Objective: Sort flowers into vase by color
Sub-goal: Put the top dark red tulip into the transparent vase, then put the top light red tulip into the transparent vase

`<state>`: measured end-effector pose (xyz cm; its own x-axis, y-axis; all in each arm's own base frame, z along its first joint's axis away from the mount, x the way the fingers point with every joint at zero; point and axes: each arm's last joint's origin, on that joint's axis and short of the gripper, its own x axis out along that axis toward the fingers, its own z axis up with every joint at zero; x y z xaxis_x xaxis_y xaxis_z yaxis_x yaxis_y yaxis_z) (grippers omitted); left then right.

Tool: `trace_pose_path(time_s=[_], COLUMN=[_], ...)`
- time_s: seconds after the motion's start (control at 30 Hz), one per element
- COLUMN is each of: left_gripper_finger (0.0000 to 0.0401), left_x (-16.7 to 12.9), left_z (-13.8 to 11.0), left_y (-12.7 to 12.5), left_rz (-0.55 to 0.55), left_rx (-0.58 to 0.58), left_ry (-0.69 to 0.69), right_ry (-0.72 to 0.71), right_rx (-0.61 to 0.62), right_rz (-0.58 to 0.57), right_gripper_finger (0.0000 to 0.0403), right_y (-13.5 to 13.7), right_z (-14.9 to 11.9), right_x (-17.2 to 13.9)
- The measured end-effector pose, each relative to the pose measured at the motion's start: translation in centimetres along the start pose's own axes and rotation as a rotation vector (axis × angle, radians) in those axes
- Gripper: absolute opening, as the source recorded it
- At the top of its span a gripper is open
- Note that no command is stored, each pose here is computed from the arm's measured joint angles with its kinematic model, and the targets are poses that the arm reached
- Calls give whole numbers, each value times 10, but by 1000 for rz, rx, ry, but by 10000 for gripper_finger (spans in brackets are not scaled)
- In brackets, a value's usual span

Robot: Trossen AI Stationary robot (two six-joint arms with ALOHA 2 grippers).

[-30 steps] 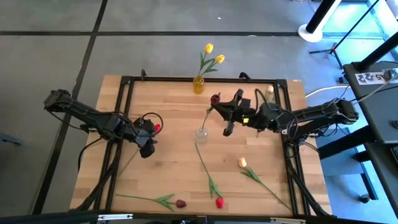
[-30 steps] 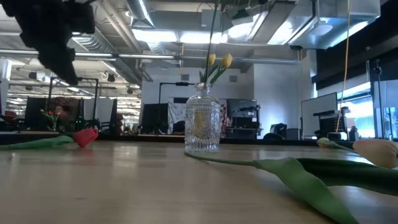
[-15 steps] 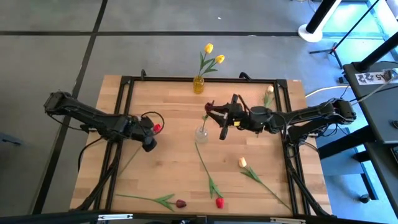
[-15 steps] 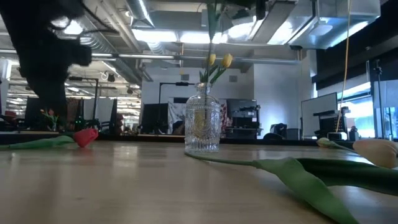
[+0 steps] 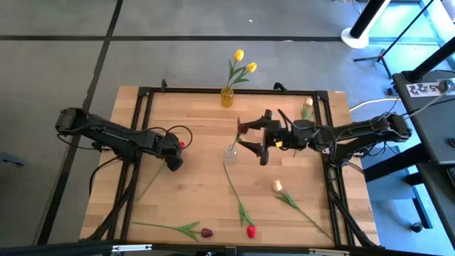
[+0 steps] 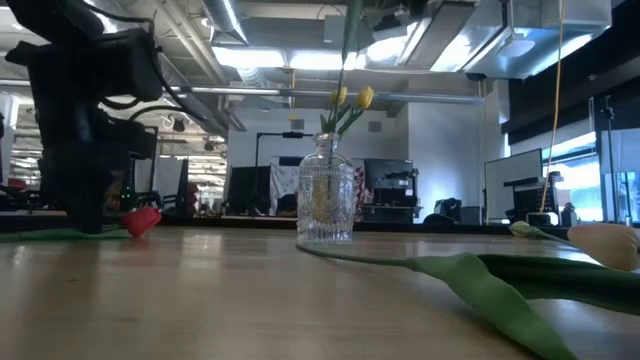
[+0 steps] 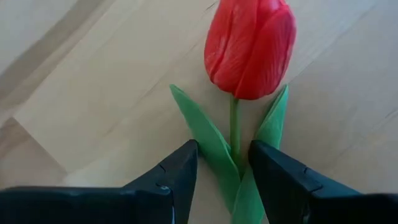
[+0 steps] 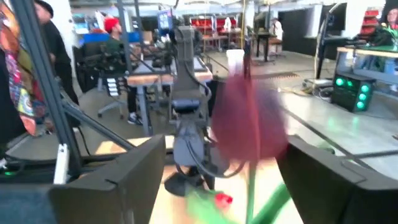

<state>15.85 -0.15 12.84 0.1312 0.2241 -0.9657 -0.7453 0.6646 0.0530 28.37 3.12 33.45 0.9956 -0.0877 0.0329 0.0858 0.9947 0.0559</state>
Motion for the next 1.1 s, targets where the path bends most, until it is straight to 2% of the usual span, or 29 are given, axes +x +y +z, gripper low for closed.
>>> trace_pose_path(time_s=[0.13, 0.33, 0.43, 0.6, 0.7, 0.8, 0.93, 1.0, 1.1], left_gripper_finger=[121, 19, 9, 4, 3, 2, 2, 2, 2], left_x=[1, 1, -5, -46, -78, -105, -134, -141, -150], left_z=[0, 2, 5, 26, 40, 49, 62, 67, 73], left_y=[-1, -3, -7, -22, -32, -41, -52, -56, -61], left_rz=[-7, -7, -21, -159, -287, -377, -566, -584, -551], left_rx=[11, -8, 7, 53, 96, 146, 174, 204, 261], left_ry=[-8, -69, -109, -276, -467, -750, -1101, -1235, -1408], right_ry=[-19, -32, -27, -1, 20, 32, -1, -14, -26], right_rx=[4, 6, 5, -3, -39, -70, -131, -151, -178], right_rz=[9, 5, 4, -10, -25, -16, -55, -81, -111], right_gripper_finger=[307, 302, 301, 301, 301, 301, 301, 301, 301], right_y=[-2, -4, -4, -6, -7, -6, 3, 8, 13], right_z=[10, 20, 21, 22, 21, 22, 27, 28, 30], right_x=[-11, -22, -25, -31, -33, -37, -43, -45, -47])
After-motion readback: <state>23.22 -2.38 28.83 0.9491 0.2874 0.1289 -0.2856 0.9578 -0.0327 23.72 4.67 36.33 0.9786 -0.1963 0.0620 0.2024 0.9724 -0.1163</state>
